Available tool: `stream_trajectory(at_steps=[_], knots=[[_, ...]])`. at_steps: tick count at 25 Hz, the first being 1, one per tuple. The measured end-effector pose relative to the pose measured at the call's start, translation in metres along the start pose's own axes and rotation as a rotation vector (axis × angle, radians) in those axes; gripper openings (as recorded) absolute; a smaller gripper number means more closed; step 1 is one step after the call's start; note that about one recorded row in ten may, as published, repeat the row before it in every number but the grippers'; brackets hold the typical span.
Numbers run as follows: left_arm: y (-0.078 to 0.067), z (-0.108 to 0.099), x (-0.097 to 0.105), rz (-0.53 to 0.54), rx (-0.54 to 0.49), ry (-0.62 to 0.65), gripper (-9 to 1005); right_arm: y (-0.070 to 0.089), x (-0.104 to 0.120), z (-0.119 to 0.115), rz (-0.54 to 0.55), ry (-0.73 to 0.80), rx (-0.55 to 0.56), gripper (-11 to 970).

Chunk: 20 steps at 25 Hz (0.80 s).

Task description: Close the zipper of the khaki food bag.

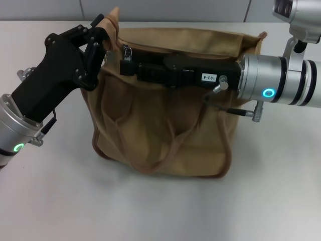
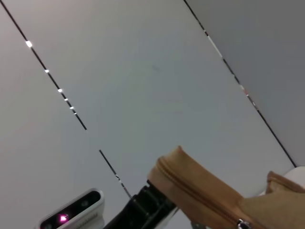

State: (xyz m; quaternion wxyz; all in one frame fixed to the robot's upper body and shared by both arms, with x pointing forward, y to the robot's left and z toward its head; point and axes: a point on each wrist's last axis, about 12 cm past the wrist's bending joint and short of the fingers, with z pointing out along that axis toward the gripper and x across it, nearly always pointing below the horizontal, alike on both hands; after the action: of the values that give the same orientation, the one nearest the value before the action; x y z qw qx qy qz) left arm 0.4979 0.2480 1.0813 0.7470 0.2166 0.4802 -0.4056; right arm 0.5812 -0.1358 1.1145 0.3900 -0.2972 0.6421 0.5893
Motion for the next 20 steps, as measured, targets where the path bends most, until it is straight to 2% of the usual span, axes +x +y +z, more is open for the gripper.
stream_trajectory(at_steps=[4, 14, 20], knots=[[0.000, 0.000, 0.000, 0.000, 0.000, 0.000, 69, -0.003, -0.001, 0.004, 0.002, 0.013, 0.025, 515], [0.000, 0.000, 0.000, -0.003, 0.001, -0.002, 76, -0.003, -0.001, 0.011, 0.013, 0.024, 0.026, 54], [-0.001, -0.002, 0.000, -0.004, -0.005, 0.000, 80, -0.004, 0.003, 0.006, 0.029, 0.009, 0.035, 0]])
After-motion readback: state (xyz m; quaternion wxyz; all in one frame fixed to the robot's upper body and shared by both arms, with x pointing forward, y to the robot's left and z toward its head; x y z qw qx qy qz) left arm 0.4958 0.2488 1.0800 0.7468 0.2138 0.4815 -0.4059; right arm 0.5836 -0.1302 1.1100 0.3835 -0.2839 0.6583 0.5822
